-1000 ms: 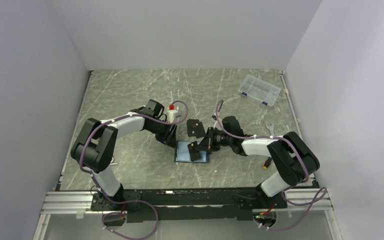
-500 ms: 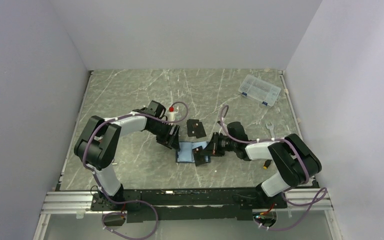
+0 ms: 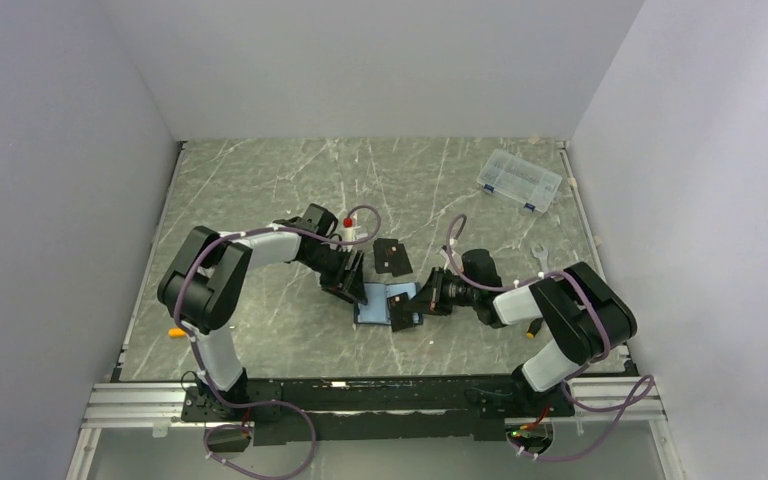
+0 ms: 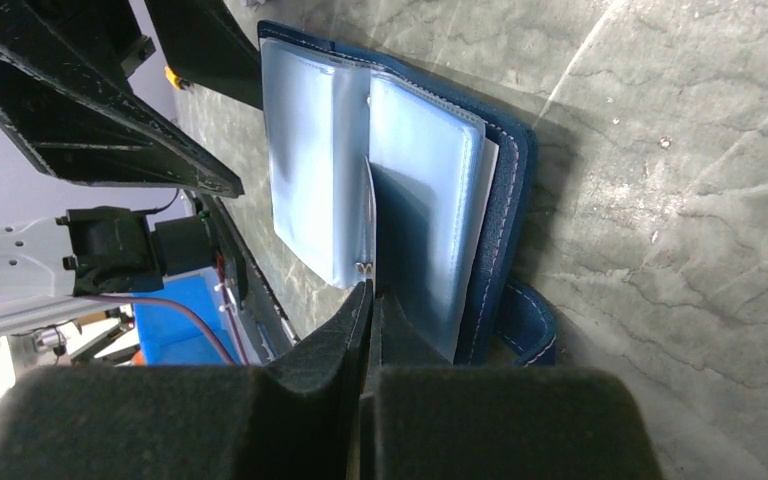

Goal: Put the credit cards into the card holder
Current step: Insert the credit card into the card holder.

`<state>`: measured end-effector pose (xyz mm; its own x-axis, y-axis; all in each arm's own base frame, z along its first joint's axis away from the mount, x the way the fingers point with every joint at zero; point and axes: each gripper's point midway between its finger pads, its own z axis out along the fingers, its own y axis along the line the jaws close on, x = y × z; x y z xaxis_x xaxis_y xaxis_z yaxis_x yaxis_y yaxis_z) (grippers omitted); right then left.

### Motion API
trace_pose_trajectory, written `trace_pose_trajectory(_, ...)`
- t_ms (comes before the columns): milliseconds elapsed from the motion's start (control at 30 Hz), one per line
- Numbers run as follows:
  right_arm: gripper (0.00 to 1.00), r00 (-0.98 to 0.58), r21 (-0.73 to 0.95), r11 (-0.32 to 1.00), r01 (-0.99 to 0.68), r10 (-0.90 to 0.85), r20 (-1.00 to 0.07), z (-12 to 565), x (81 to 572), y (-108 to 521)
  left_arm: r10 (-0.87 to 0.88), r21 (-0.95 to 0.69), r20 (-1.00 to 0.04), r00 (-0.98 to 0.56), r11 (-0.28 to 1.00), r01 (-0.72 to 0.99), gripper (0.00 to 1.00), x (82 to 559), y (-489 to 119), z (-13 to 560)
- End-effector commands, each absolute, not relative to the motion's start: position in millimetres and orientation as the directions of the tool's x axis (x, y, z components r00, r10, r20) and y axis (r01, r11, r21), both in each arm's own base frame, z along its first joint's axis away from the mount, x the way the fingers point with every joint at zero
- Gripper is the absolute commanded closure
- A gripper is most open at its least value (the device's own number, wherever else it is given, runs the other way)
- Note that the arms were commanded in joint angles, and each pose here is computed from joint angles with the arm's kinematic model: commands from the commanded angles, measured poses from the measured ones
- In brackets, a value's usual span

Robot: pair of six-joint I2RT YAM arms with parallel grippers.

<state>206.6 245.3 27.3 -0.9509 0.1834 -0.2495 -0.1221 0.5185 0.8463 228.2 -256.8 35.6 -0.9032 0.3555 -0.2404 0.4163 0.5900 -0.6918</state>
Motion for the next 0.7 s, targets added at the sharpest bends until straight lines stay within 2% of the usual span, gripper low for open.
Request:
trace_pose_trajectory(0, 1.00, -0.944, 0.852, 0.506, -0.137, 0.195, -0.268, 29.1, 205.9, 245.7, 0.358, -0.694, -0.224, -0.906, 0.594, 0.407, 0.40, 231.1, -264.8, 28.1)
trace_pose_trajectory(100, 1.00, -0.943, 0.859, 0.496, -0.127, 0.209, -0.260, 29.7, 202.7, 246.8, 0.356, -0.698, -0.218, -0.909, 0.594, 0.400, 0.48, 231.0, -265.1, 26.4)
trace_pose_trajectory(200, 1.00, -0.943, 0.865, 0.484, -0.131, 0.208, -0.259, 30.8, 199.1, 252.4, 0.354, -0.686, -0.220, -0.909, 0.606, 0.402, 0.62, 232.4, -263.5, 24.4)
trace_pose_trajectory(300, 1.00, -0.943, 0.869, 0.477, -0.132, 0.209, -0.259, 32.7, 199.4, 253.6, 0.351, -0.656, -0.228, -0.908, 0.634, 0.409, 0.68, 237.1, -260.2, 21.3)
trace_pose_trajectory(467, 1.00, -0.914, 0.867, 0.475, -0.150, 0.269, -0.305, 49.7, 215.4, 253.7, 0.346, -0.619, -0.223, -0.911, 0.672, 0.407, 0.83, 239.6, -253.5, 15.2)
trace_pose_trajectory(667, 1.00, -0.846, 0.864, 0.476, -0.161, 0.384, -0.369, 67.8, 242.4, 251.0, 0.328, -0.609, -0.227, -0.917, 0.687, 0.397, 0.88, 235.7, -249.2, 15.8)
